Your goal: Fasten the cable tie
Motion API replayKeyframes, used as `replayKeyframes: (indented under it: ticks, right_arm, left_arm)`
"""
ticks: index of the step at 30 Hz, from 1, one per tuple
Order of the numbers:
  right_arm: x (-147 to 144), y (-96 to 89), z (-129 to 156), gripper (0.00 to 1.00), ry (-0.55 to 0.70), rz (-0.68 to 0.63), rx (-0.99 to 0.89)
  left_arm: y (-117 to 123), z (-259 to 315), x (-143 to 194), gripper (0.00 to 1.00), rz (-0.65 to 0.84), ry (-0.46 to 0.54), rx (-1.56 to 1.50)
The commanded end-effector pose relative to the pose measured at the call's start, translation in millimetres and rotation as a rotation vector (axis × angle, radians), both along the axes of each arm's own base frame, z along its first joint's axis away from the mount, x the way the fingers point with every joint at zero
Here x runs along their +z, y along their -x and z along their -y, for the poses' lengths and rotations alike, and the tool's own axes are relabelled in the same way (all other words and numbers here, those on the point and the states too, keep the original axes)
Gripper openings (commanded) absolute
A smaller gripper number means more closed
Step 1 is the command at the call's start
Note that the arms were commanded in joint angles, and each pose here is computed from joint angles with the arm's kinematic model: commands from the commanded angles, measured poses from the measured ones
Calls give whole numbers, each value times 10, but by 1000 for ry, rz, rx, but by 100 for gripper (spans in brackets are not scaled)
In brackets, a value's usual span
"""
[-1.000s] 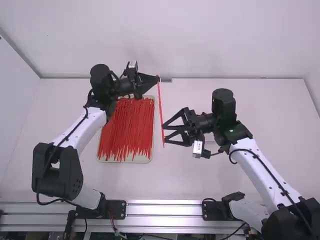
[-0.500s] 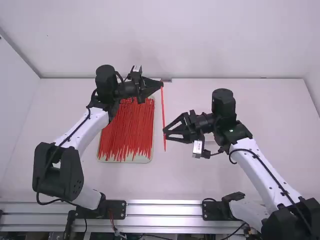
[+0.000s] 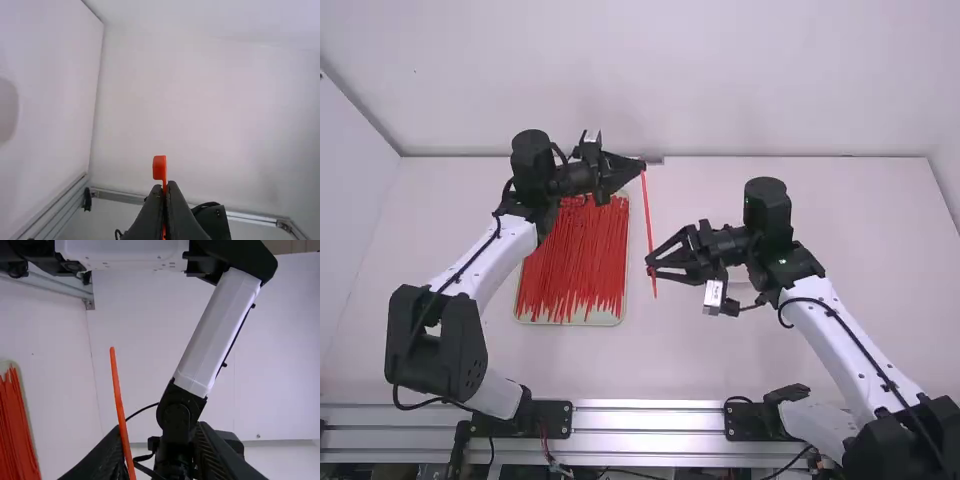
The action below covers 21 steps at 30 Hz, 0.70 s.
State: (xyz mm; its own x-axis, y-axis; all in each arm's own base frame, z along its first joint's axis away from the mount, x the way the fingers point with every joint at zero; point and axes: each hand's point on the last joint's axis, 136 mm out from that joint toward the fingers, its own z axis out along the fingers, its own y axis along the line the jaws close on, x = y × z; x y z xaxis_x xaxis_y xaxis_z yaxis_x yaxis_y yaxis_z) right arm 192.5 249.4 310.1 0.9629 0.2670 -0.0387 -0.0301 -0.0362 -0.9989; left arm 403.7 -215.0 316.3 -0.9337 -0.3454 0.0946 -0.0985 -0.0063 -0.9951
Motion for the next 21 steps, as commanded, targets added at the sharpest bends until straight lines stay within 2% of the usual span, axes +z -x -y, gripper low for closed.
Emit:
replayKeyframes:
  ticks: [1,4,9,11,12,13,14,18,21]
  right_arm:
    - [85,-45,3,37,-5,22,-14]
    - [61,-123,0,37,9,26,-58]
    - [61,-123,1,33,9,27,-57]
    - [61,-122,0,25,9,26,-57]
    - [60,-122,0,15,9,25,-57]
    - [60,-122,0,15,9,25,-57]
    - [61,-121,0,0,9,25,-57]
    - [54,-115,-4,0,13,13,-55]
    - [68,-144,16,0,27,-52,-68]
  left_arm:
    - [5,8,124,2,39,2,3]
    - [-1,6,124,2,43,0,7]
    - [-2,3,124,2,47,-1,7]
    - [-1,5,123,2,50,-2,6]
    - [-1,4,122,2,49,-2,6]
    - [-1,4,122,2,49,-2,6]
    - [2,8,121,2,50,-3,5]
    - [7,9,116,2,79,-15,1]
    - [7,7,64,2,80,-32,2]
